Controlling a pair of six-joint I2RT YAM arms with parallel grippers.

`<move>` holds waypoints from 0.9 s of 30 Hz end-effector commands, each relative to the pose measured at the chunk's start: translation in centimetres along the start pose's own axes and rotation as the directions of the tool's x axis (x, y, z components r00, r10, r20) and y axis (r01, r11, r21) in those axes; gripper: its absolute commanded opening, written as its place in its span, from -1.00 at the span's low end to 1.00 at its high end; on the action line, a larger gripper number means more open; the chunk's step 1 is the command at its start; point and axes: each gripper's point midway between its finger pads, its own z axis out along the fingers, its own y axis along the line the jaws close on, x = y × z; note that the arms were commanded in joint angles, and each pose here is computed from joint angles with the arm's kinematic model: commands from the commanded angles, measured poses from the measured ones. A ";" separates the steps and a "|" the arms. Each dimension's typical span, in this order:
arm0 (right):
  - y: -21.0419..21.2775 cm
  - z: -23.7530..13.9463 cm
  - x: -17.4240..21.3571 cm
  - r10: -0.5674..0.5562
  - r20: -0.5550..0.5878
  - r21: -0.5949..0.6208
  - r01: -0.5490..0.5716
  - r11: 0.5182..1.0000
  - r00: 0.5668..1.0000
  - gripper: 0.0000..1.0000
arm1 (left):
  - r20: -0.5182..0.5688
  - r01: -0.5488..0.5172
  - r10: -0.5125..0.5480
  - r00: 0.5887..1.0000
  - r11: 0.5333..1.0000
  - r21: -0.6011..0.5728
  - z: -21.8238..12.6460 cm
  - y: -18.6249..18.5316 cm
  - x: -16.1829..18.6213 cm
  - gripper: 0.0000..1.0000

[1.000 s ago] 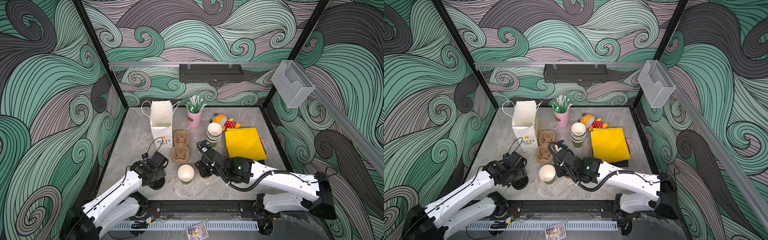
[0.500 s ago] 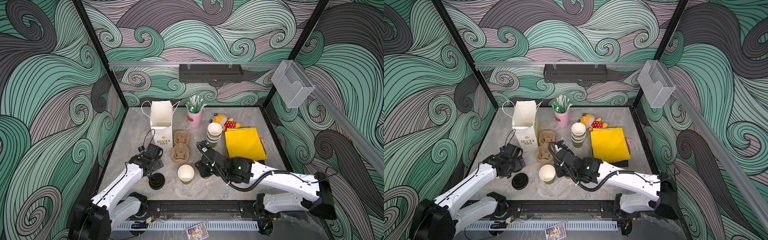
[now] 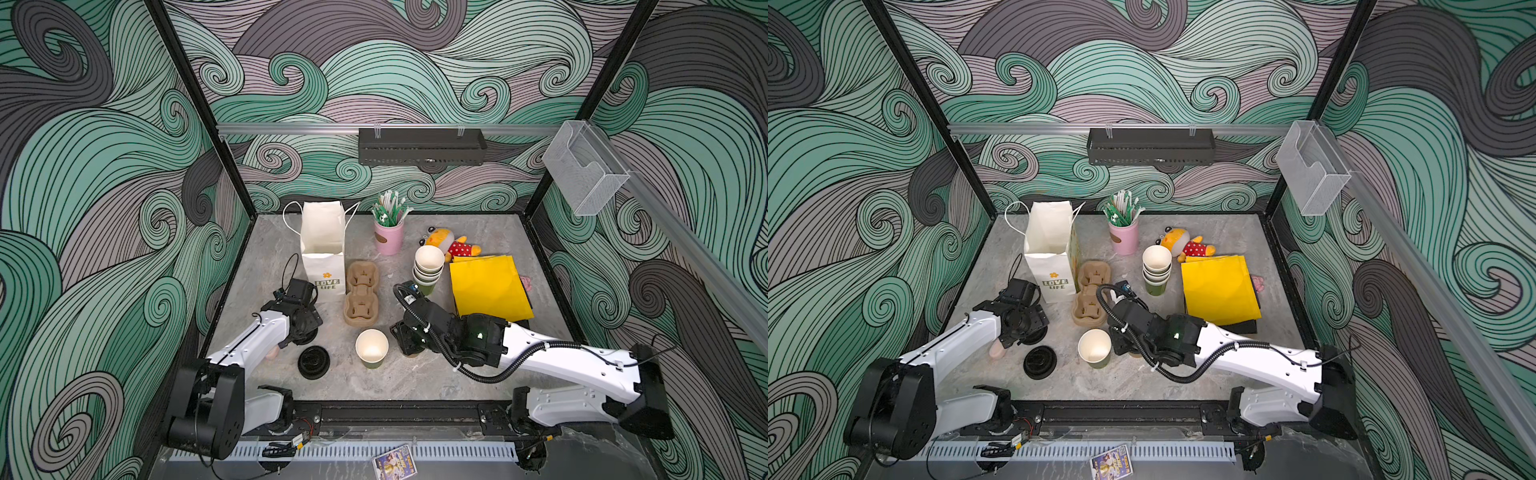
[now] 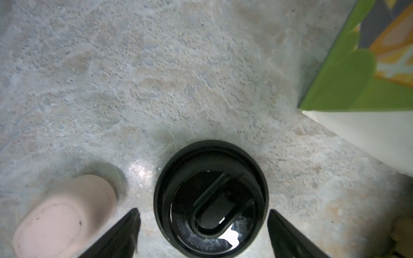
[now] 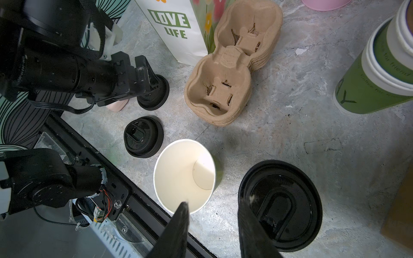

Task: Pack the takeout coffee
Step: 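Lift the black lid off the table with the left gripper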

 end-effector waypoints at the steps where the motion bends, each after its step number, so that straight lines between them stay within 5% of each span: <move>1: 0.1 -1.1 -0.8 0.009 0.021 -0.011 -0.009 1.000 1.000 -0.23 | -0.036 0.016 -0.017 0.999 0.999 -0.034 0.1 0.4 0.0 0.74; 10: 0.2 -1.1 -0.7 0.008 0.009 -0.013 -0.008 1.000 1.000 -0.23 | -0.033 0.092 -0.096 0.995 0.990 -0.107 -0.1 2.3 0.4 0.60; 19: 0.5 -0.4 -0.3 0.009 -0.014 -0.017 -0.009 1.000 1.000 -0.24 | 0.074 0.146 -0.142 0.987 0.988 -0.042 -1.3 3.2 -0.7 0.67; 27: 0.7 -0.2 -0.2 0.008 -0.018 -0.027 -0.008 1.000 1.000 -0.24 | 0.012 0.146 -0.146 0.989 0.989 -0.018 -0.5 2.0 -0.9 0.59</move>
